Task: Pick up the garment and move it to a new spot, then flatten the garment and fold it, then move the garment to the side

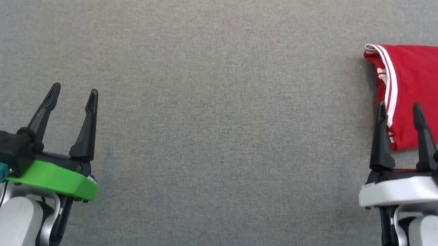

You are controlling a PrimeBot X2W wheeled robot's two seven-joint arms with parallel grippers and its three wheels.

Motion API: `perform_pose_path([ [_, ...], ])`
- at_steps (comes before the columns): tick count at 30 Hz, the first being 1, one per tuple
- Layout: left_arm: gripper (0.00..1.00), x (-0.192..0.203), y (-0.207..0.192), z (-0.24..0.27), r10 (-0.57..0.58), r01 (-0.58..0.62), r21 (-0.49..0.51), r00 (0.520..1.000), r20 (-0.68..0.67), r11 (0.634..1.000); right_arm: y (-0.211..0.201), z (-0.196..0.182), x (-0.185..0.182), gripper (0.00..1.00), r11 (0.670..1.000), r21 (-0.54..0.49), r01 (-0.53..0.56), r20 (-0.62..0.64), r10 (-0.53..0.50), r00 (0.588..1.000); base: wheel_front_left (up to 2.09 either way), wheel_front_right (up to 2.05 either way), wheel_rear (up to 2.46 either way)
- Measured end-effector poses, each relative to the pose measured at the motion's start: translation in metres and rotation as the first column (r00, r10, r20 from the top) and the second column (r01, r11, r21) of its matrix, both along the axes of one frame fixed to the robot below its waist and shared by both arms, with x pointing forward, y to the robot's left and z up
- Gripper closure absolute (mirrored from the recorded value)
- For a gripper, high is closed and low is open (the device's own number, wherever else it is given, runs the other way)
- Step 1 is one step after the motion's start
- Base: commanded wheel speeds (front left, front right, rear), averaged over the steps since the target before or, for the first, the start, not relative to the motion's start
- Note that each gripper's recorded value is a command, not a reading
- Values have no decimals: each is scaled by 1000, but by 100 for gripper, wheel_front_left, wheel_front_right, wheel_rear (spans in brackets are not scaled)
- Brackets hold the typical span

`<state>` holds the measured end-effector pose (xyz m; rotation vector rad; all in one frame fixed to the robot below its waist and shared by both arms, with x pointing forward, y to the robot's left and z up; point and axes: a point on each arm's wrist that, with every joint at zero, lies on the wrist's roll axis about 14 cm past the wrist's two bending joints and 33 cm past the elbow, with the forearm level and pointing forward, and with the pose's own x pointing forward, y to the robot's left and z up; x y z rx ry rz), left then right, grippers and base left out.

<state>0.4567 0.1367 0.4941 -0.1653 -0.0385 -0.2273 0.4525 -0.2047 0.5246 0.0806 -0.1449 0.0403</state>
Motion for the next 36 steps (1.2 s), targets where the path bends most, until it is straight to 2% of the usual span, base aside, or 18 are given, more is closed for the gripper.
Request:
perform_pose_path([
  [8,0,-34,14,12,31,-31,5,999,13,1000,20,-6,-43,0,999,24,-31,-41,32,999,0,0,0],
  [17,0,-75,31,27,91,-92,27,995,49,995,28,7,-85,0,999,17,-44,-29,44,999,0,0,0],
  [28,0,-100,52,31,151,-153,45,987,53,987,43,35,-94,0,996,0,-86,28,86,996,0,0,0],
  [36,0,-104,58,31,167,-169,41,985,50,985,44,27,-95,0,996,-7,-90,-4,90,996,0,0,0],
])
